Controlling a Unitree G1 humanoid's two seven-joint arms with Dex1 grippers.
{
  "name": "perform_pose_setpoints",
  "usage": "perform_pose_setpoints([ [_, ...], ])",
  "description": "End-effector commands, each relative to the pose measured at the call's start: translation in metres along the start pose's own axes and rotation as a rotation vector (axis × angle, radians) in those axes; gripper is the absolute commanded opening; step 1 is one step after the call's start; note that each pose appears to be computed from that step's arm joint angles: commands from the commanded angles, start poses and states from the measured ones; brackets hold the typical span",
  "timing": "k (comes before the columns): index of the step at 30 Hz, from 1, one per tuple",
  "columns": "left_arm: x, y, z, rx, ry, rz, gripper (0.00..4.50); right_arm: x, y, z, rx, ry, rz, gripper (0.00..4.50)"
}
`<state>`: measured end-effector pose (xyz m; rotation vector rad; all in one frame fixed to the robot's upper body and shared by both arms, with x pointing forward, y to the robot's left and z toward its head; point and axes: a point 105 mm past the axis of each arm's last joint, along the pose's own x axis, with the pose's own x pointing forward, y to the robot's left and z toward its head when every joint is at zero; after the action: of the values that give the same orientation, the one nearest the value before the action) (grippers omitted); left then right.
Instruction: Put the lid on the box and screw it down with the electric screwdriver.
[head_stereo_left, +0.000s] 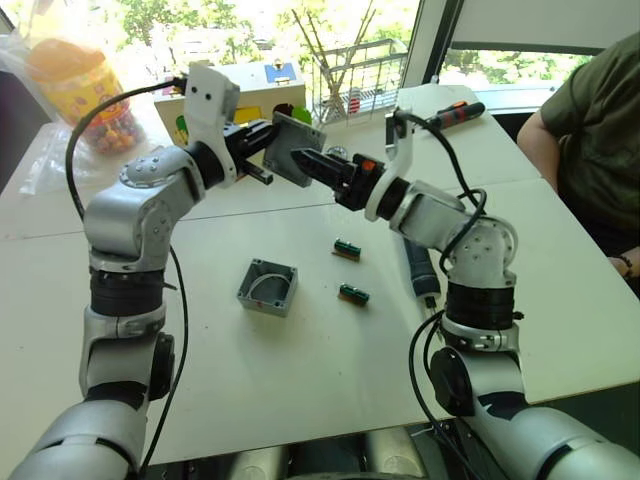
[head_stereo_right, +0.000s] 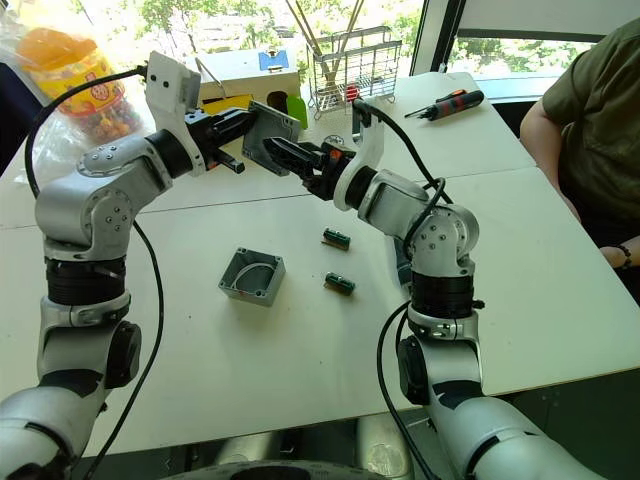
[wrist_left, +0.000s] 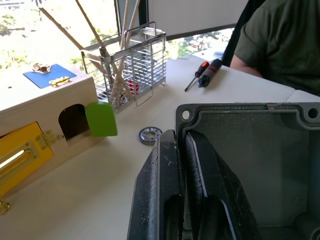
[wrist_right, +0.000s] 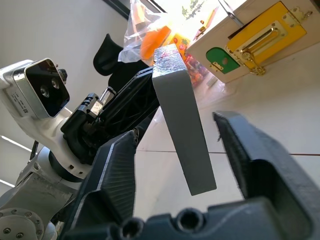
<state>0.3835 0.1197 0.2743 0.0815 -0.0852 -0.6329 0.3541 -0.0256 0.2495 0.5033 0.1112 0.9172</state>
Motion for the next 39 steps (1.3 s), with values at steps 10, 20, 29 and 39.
perform_pose_setpoints([
  [10,-0.004,0.000,0.022,0.010,-0.077,-0.015,0.33,-0.003,0.017,0.012,-0.034,-0.067,0.069,0.11],
  [20,-0.031,0.009,0.046,-0.188,-0.155,-0.130,4.44,-0.006,0.014,0.016,-0.073,-0.106,0.061,0.11],
  [29,-0.083,0.052,0.048,-0.275,-0.199,-0.078,4.44,-0.020,0.021,0.013,-0.872,-0.115,0.097,0.11],
  [39,-0.098,0.028,-0.022,-0.205,0.111,-0.166,0.45,-0.042,0.030,-0.084,-1.914,-0.164,0.521,0.11],
])
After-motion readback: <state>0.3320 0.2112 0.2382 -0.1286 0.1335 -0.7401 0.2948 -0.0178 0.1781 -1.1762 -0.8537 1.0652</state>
